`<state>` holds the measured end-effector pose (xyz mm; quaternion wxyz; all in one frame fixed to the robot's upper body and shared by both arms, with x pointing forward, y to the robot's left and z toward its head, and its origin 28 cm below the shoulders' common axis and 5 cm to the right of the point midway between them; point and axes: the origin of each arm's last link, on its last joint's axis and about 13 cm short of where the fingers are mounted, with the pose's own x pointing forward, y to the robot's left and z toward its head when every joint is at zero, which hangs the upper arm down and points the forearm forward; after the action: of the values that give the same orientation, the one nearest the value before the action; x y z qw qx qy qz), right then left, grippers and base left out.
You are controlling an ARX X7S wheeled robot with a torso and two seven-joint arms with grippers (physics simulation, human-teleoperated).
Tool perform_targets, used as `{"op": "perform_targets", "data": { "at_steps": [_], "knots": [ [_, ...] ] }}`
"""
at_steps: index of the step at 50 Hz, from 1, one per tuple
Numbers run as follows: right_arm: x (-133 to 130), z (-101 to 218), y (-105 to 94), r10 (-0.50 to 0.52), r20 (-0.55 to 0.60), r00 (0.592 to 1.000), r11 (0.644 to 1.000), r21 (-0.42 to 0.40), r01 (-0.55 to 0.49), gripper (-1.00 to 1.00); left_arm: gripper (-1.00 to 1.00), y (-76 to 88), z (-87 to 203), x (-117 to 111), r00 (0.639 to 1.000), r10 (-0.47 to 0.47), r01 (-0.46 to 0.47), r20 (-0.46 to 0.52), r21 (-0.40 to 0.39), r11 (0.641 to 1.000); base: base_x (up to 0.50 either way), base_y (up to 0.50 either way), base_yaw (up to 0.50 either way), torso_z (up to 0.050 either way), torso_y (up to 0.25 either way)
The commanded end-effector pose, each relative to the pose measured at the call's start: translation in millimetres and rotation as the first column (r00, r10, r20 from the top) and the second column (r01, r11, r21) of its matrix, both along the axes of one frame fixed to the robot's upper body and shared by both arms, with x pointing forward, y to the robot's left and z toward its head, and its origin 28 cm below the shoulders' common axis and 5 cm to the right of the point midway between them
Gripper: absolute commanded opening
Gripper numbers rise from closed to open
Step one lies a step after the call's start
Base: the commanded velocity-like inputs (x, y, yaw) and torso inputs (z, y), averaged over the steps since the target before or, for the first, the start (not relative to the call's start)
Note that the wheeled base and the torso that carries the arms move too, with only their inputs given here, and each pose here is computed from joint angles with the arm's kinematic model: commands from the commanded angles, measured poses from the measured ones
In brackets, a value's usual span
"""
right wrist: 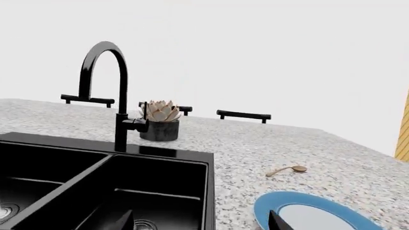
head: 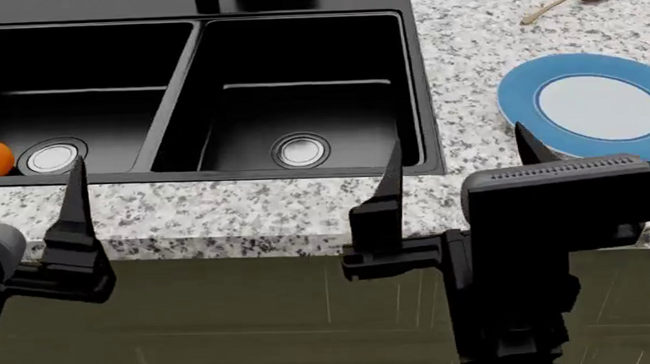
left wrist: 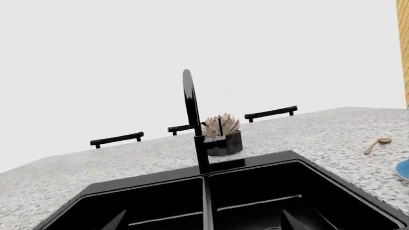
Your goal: Pick the tangerine from the sink and place it on the plate located on the counter
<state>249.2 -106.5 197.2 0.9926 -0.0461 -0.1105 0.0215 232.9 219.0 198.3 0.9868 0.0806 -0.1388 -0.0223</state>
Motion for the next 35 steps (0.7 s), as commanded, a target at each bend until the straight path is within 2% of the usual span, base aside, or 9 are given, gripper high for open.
{"op": "perform_targets", "data": {
  "at_steps": [1,7,35],
  "knots": [
    [1.9,15.8,-0.5,0.009,0.027,1.000,1.000,-0.008,-0.009,1.00,1.00,0.9,15.2,1.9,1.000,-0.013,0.013,0.015,0.005,1.000,0.00,0.00,0.00,0.000,0.000],
    [0.9,16.7,0.1,0.006,0.034,0.999,1.000,-0.014,-0.005,1.00,1.00,2.3,15.7,2.2,1.000,-0.021,0.021,0.021,0.001,1.000,0.01,0.10,0.00,0.000,0.000],
    [-2.2,22.9,1.9,-0.002,0.052,0.999,0.999,-0.032,0.003,1.00,1.00,3.2,18.1,-1.7,0.999,-0.015,0.015,0.036,0.006,1.000,0.09,0.50,0.00,0.000,0.000]
  ]
}}
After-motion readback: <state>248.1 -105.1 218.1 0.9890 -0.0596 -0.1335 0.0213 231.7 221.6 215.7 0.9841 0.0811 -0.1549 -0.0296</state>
